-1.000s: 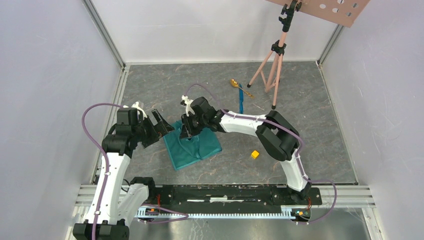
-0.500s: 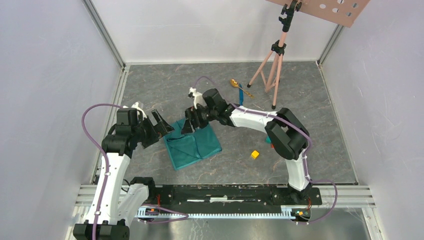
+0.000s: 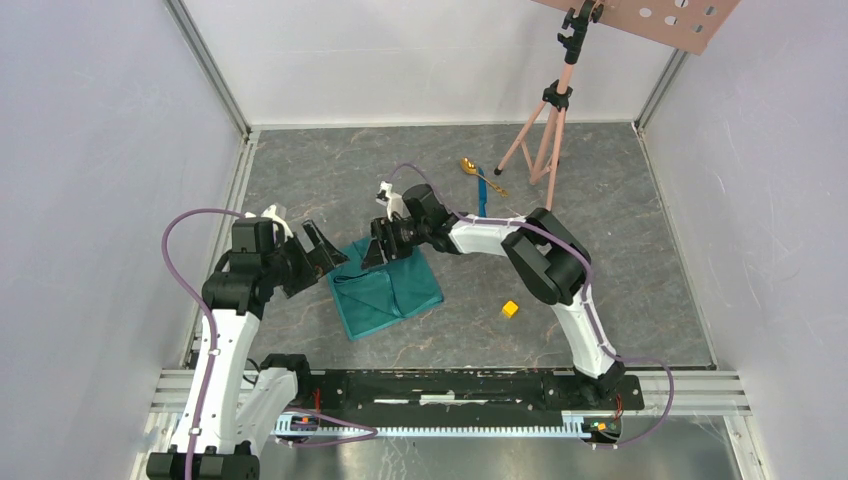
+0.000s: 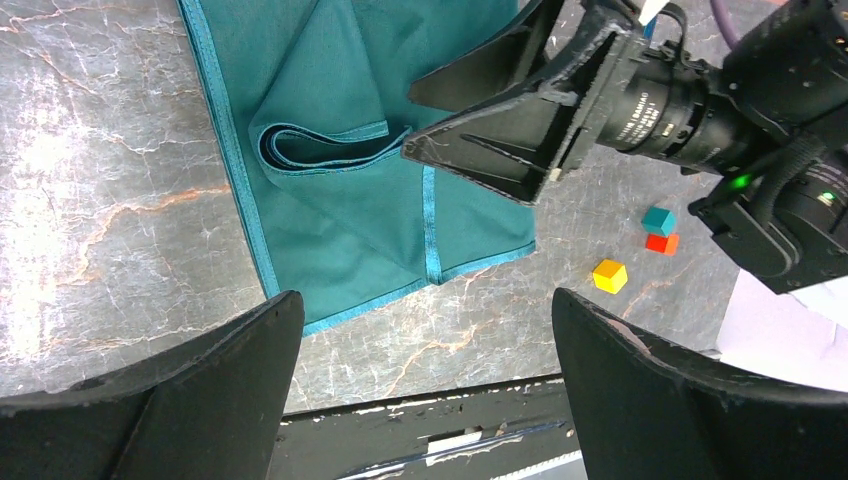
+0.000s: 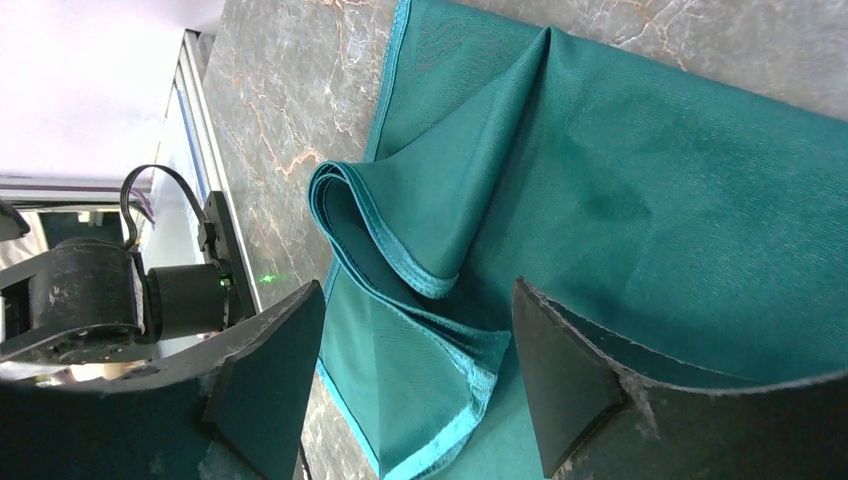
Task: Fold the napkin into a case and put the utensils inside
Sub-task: Fold the rectangle-folded napkin at the center of the board, then smooth out the square-folded napkin at the center of the board.
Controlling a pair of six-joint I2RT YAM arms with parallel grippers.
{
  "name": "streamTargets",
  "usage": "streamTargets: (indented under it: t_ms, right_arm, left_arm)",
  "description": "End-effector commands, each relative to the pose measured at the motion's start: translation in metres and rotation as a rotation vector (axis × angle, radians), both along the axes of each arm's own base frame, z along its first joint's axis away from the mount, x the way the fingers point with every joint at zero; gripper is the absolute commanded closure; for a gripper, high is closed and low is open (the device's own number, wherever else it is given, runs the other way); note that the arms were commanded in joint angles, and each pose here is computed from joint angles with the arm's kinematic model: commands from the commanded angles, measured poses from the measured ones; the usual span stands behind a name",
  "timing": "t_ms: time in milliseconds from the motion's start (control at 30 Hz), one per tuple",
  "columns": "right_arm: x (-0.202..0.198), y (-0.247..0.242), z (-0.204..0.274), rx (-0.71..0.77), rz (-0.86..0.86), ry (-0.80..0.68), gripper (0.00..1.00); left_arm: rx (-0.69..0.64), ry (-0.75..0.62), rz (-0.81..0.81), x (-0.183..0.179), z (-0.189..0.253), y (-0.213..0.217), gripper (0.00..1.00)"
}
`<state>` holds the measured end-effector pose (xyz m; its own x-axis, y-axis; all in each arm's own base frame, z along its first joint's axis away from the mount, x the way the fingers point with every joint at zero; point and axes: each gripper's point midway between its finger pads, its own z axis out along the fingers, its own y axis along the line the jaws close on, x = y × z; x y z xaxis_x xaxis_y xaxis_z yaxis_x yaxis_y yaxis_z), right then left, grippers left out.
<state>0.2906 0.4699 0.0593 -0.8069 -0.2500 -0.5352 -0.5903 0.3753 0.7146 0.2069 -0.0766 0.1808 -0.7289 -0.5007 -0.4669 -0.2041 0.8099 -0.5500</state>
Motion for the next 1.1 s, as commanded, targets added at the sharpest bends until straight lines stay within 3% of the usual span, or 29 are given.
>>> streamTargets:
  t_ms: [0, 233, 400, 600, 700, 833, 1067]
  right_arm:
    - [0.005, 0.024, 0.019, 0.09, 0.024, -0.007, 0.28]
    - [-0.012, 0.041, 0.005, 0.116, 0.042, 0.058, 0.38]
    - [-0.017, 0.069, 0.026, 0.217, 0.051, 0.084, 0.45]
    - [0.007, 0.116, 0.078, 0.46, -0.011, 0.13, 0.45]
    - [0.01, 0.12, 0.096, 0.519, -0.015, 0.143, 0.38]
    - [0.013, 0.091, 0.086, 0.396, -0.015, 0.038, 0.3]
    - [-0.001, 0.007, 0.05, 0.171, 0.019, -0.049, 0.25]
  left_arm:
    - [-0.014, -0.041, -0.028, 0.003, 0.011, -0.004, 0.0]
    - [-0.013, -0.045, -0.035, 0.002, 0.014, -0.004, 0.0]
    - [0.002, -0.055, -0.032, 0.003, 0.02, -0.002, 0.0]
    - [0.007, -0.082, -0.015, 0.005, 0.031, 0.0, 0.0]
    - [0.007, -0.085, -0.015, 0.004, 0.035, 0.0, 0.0]
    - [0.01, -0.092, -0.012, -0.001, 0.038, 0.001, 0.0]
    - [-0.005, -0.091, -0.016, -0.005, 0.035, -0.001, 0.0]
